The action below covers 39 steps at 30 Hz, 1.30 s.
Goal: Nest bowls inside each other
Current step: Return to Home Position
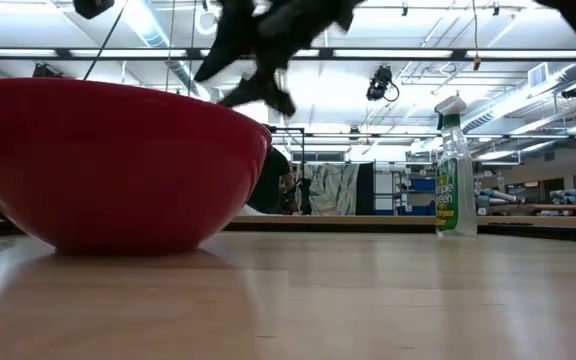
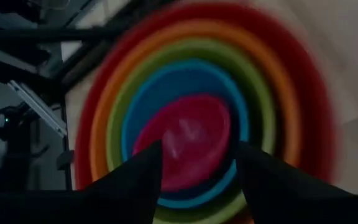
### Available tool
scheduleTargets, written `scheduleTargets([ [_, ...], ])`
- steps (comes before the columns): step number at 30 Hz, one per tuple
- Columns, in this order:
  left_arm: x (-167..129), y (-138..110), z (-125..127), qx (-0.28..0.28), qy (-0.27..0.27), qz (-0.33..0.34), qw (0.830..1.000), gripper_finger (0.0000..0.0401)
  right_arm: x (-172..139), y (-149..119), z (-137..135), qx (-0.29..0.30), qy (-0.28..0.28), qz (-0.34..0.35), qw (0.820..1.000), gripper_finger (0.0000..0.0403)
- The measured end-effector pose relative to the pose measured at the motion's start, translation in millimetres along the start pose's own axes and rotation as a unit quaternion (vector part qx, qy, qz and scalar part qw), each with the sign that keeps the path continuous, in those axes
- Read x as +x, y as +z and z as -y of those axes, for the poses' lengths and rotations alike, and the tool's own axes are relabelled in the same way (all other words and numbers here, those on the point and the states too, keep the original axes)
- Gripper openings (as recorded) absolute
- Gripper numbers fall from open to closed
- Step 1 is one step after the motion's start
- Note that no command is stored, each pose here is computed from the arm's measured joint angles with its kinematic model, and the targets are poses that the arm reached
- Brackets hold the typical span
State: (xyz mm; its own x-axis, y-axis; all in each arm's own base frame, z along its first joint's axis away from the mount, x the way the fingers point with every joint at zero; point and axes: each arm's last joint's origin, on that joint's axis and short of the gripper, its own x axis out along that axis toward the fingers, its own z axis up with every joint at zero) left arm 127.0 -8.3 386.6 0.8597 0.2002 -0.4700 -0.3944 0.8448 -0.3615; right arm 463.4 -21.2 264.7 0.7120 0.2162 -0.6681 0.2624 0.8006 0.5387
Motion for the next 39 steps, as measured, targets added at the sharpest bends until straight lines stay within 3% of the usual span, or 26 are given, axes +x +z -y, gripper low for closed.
scheduleTargets([
  [6,23.9,-21.2,10.2,0.001,-0.051,0.051,0.997,0.013,-53.6,2.2,-13.9,-0.051,-0.071,0.03,0.996,0.0201],
  [10,42.3,-47.8,11.9,-0.026,-0.073,0.035,0.996,0.013,-81.1,-12.9,-17.0,-0.078,-0.151,0.01,0.985,0.0201],
  [12,47.1,-58.9,13.4,-0.038,-0.088,0.045,0.994,0.013,-88.2,-25.1,-15.7,-0.085,-0.164,0.006,0.983,0.0201],
  [17,42.5,-78.3,12.9,-0.061,-0.1,0.112,0.987,0.013,-112.8,-58.8,-9.3,-0.067,-0.129,0.059,0.988,0.0197],
  [25,8.2,-77.3,-8.9,-0.074,-0.098,0.186,0.975,0.013,-150.0,-120.1,20.0,-0.01,-0.068,0.159,0.985,0.0187],
  [32,-5.9,-72.7,-33.7,-0.082,-0.043,0.228,0.969,0.013,-181.2,-155.2,55.0,0.023,0.021,0.279,0.96,0.0173],
  [39,-6.3,-76.0,-46.5,-0.083,-0.005,0.22,0.972,0.0108,-193.5,-182.7,90.5,0.054,0.06,0.354,0.932,0.0145],
])
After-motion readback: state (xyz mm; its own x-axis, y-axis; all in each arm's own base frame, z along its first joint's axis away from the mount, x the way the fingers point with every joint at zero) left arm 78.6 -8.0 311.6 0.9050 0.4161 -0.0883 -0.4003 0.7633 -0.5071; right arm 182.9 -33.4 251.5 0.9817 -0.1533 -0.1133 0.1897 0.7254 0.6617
